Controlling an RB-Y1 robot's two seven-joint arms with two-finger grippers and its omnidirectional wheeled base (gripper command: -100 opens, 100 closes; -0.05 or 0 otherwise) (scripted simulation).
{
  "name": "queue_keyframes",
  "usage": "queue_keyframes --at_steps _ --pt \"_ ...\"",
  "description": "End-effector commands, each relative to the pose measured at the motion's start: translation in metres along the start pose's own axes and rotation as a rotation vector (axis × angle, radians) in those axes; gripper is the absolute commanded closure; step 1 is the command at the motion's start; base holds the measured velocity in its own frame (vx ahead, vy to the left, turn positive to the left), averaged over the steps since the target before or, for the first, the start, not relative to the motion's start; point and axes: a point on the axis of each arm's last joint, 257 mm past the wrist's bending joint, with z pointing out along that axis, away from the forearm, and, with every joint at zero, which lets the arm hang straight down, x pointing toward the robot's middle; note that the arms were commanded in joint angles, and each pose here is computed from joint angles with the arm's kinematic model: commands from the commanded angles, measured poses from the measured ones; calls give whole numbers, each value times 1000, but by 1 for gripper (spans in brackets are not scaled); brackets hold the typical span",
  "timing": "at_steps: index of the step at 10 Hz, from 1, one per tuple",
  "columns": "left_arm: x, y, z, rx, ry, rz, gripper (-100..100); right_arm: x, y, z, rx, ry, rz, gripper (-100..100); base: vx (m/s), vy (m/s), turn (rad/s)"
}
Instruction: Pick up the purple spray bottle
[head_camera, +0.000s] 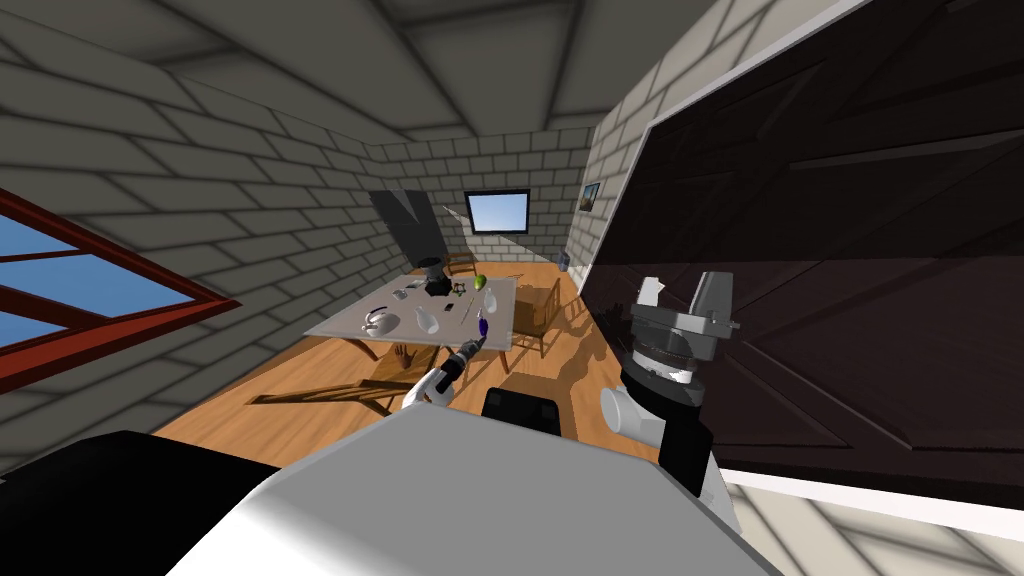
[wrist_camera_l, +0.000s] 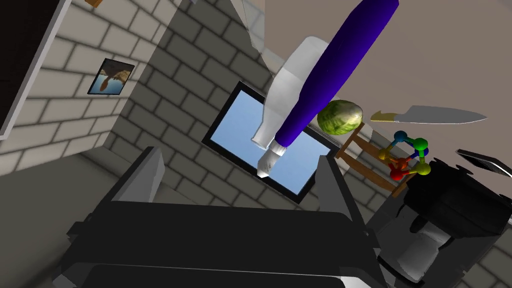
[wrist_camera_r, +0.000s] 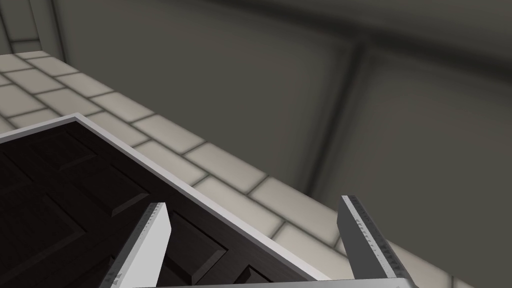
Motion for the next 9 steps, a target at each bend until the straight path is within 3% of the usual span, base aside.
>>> queue_keyframes --at_steps 1,2,5,6,9 --pt "3 18 3 -29 26 54 -100 0 0 0 0 0 0 0 37 -64 16" --pt "7 23 2 -39 36 53 -100 0 0 0 0 0 0 0 29 -47 12" --pt "3 47 9 -73 64 143 -100 0 0 0 0 0 0 0 46 -51 10" --pt "9 53 7 -86 77 141 -100 0 0 0 0 0 0 0 39 -48 6" --pt "-1 95 11 -145 120 263 -100 0 0 0 0 0 0 0 76 -75 6"
